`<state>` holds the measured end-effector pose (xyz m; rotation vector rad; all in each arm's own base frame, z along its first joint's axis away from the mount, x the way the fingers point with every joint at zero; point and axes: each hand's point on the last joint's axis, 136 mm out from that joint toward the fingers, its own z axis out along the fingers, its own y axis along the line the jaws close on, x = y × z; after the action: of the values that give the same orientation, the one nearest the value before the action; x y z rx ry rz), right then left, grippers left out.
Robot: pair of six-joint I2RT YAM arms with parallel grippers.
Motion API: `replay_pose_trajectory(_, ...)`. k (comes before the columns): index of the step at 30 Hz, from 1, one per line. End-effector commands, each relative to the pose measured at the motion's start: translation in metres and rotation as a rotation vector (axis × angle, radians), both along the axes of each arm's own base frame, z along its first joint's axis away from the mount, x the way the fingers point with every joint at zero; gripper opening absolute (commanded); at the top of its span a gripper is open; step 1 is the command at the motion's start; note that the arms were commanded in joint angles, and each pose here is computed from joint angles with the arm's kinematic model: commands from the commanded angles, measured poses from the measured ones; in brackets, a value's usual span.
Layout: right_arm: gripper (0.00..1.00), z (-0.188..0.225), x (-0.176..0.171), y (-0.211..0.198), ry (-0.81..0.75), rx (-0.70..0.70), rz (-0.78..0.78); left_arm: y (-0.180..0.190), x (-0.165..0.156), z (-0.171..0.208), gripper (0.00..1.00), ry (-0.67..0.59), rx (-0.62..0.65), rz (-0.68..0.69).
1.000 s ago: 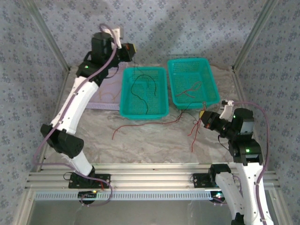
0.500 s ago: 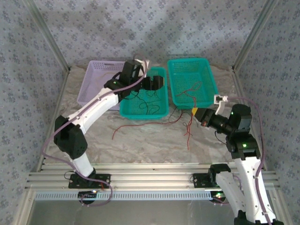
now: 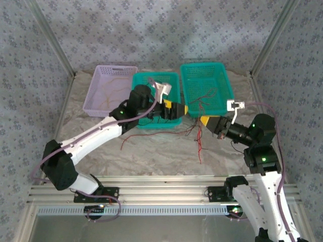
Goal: Untangle the cables
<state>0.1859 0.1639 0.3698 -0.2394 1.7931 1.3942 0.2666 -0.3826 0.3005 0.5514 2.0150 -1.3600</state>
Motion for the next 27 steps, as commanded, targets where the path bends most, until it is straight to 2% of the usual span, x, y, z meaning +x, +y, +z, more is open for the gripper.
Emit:
replay_pose_trajectory(1,0.00,0.026,-0.017,0.003,-0.077,0.024,0.045,-0.006,-0.037,0.003,1.00,-0.033,-0.089,-0.154)
replay_pose_trajectory(5,0.00,0.034,-0.022,0.004,-0.086,0.028,0.053,-0.004,-0.069,-0.032,1.00,-0.128,-0.011,-0.218)
replay_pose_trajectory(9,0.00,0.039,-0.023,0.007,-0.085,0.042,0.068,-0.009,-0.082,-0.054,1.00,-0.224,0.073,-0.221)
replay_pose_trajectory(25,0.00,0.046,-0.038,0.028,-0.076,0.072,0.158,-0.055,-0.056,-0.064,0.99,-0.386,0.083,-0.180)
replay_pose_trajectory(27,0.00,0.046,-0.039,0.029,-0.073,0.073,0.162,-0.058,-0.054,-0.061,0.94,-0.393,0.070,-0.175)
